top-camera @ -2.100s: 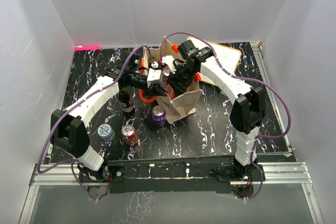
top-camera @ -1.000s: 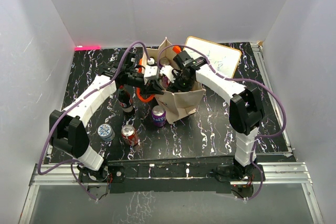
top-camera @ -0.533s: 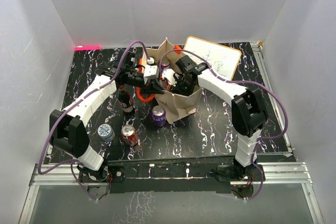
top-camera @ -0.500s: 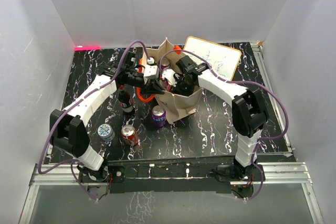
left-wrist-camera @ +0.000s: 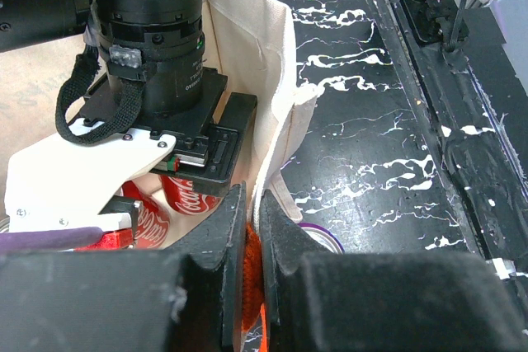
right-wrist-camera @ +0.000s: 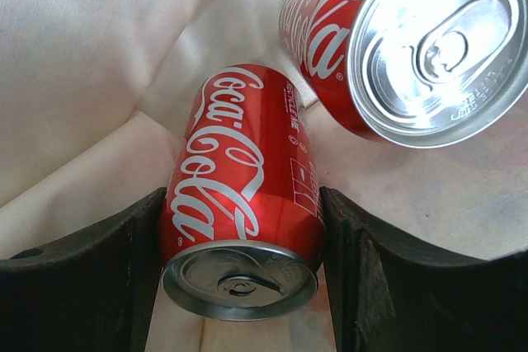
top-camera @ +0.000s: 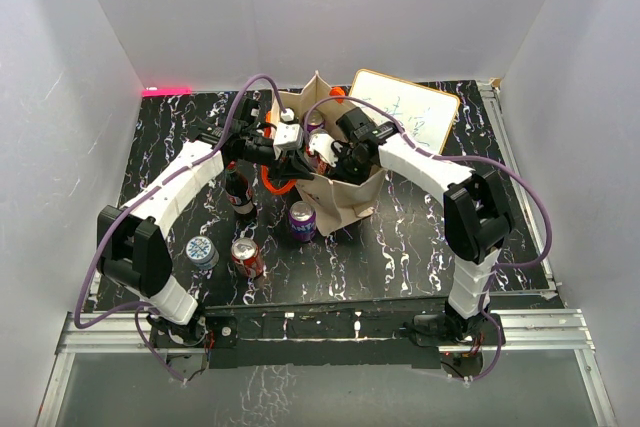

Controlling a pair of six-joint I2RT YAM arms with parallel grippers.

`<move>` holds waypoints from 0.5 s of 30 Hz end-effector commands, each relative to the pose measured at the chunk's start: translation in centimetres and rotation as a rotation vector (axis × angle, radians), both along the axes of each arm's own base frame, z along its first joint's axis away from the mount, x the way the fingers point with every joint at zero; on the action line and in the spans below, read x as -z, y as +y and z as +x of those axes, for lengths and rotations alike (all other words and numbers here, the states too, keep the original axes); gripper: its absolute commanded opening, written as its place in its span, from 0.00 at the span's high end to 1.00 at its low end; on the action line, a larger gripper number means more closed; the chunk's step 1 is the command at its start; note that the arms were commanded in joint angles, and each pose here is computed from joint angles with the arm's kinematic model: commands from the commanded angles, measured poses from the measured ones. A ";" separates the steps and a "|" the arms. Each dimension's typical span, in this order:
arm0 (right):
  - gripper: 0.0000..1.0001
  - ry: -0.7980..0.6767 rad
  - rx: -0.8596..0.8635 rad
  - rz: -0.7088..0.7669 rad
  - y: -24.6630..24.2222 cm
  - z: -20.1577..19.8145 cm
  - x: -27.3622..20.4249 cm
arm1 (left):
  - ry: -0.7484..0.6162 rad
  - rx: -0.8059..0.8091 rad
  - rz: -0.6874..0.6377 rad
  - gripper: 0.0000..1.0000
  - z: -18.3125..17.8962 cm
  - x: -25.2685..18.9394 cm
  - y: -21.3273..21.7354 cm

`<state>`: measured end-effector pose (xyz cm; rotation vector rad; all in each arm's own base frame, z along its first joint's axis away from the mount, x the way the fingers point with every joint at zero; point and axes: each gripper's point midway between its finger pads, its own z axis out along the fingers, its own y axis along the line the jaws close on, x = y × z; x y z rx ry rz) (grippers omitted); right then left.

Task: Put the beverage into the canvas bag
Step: Place the drink in the canvas bag.

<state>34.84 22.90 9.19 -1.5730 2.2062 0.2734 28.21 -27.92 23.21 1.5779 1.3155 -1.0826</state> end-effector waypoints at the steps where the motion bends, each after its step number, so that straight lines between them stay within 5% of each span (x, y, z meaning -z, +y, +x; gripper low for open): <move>1: 0.43 0.103 0.044 -0.191 -5.1 -1.6 1.2 | -0.078 0.003 -0.046 1.00 1.1 -1.9 0.4; 15: 0.12 0.041 0.049 -0.066 -3.2 -0.1 -2.3 | -0.072 0.018 -0.033 1.00 0.8 -0.9 0.6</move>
